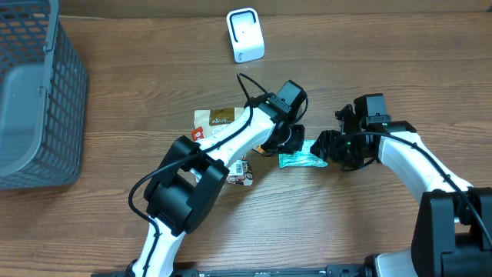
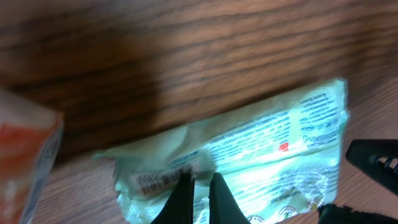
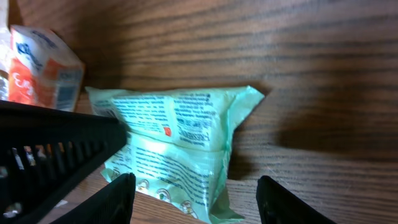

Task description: Scan the item barcode

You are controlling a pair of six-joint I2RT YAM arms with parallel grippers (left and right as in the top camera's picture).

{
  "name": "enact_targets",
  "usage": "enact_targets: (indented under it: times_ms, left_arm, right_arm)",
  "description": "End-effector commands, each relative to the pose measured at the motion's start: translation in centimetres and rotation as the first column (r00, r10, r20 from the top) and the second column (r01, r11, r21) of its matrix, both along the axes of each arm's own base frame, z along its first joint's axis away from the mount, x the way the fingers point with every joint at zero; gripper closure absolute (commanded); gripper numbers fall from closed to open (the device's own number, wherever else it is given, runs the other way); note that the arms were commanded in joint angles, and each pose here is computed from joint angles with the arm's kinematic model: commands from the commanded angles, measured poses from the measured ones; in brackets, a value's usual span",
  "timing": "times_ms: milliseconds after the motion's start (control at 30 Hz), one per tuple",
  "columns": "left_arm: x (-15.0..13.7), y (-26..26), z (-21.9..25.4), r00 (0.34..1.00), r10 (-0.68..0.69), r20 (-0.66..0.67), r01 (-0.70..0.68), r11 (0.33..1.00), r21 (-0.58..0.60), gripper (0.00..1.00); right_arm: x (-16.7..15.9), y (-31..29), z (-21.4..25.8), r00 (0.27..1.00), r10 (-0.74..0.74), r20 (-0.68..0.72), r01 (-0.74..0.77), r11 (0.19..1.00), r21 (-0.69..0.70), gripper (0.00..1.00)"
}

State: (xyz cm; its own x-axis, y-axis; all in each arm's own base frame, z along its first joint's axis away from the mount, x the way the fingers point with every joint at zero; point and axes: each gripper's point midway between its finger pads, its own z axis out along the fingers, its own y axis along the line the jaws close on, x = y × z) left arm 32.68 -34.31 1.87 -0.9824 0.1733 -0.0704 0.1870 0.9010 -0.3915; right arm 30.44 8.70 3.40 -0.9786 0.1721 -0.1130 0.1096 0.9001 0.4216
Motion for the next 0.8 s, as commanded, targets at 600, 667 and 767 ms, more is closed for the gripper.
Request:
enact_targets:
  times_ms: [600, 667, 767]
  left_arm:
    - [-0.1, 1.8, -3.1, 0.994, 0.042, -0.104, -0.022, 0.983, 0.183, 0.96]
    - [-0.3, 2.0, -4.2, 0.992, 0.043, -0.121, -0.019, 0.98, 0.199, 0.96]
    - [-0.5, 2.2, -4.8, 0.99, 0.045, -0.131, -0.017, 0.978, 0.208, 0.96]
  right_arm:
    - [0.3, 0.0, -0.3, 1.0, 0.003, 0.017, -0.003, 1.0, 0.005, 0.33]
    - [0.3, 0.0, -0.3, 1.0, -0.004, 0.014, 0.004, 1.0, 0.006, 0.34]
    - [0.2, 0.0, -0.4, 1.0, -0.024, 0.001, 0.024, 1.0, 0.01, 0.34]
